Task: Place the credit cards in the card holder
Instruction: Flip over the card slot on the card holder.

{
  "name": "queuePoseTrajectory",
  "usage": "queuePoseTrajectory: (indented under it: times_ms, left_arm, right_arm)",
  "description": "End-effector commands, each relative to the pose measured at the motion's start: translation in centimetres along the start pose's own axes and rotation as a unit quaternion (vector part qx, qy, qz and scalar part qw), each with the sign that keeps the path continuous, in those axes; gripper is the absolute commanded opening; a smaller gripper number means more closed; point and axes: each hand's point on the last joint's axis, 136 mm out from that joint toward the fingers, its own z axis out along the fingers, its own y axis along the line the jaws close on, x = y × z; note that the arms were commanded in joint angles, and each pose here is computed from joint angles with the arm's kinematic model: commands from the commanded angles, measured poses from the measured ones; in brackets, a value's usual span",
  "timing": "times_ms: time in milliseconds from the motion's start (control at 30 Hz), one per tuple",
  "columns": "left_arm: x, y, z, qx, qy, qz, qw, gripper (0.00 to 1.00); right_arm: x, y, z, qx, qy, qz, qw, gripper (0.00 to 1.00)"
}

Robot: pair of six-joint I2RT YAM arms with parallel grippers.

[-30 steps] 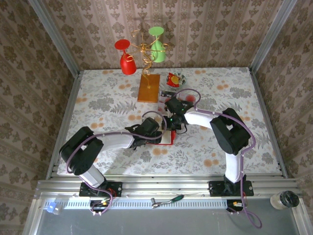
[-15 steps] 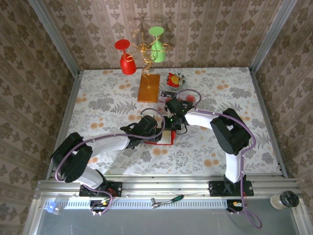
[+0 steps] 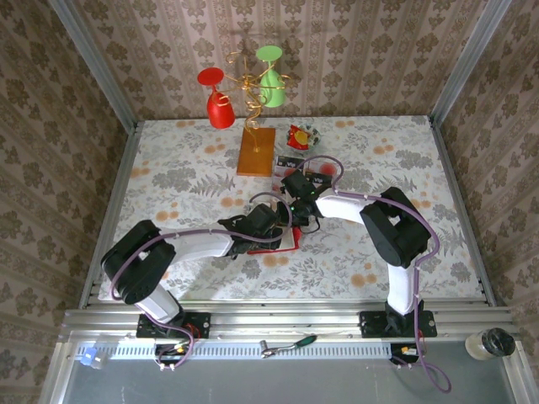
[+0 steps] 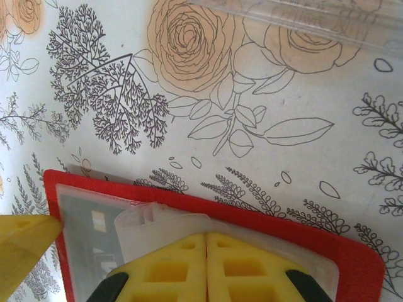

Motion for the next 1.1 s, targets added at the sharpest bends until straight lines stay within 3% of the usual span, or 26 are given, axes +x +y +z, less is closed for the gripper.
queuePoseTrajectory:
  times_ms: [0,400,1067]
  left_arm:
    - [1.2,1.4,0.5,-0.033,0.006,0.001,0.999,0.87]
    - [1.8,1.7,0.5,-0.026,-0.002,-0.01,1.0,0.81]
    - [1.3,1.7,-0.2,-0.016,-0.022,-0.011,1.0,0.83]
  right_arm:
    - [1.7,-0.9,0.6,0.013,0.027,0.013,0.999,0.11]
    - [-0.5,-0.9,-2.8,0.006,-0.015,0.021,1.0,0.38]
    - [-0.2,0.4,-1.1,-0.039,-0.007,0.039,0.998,0.4]
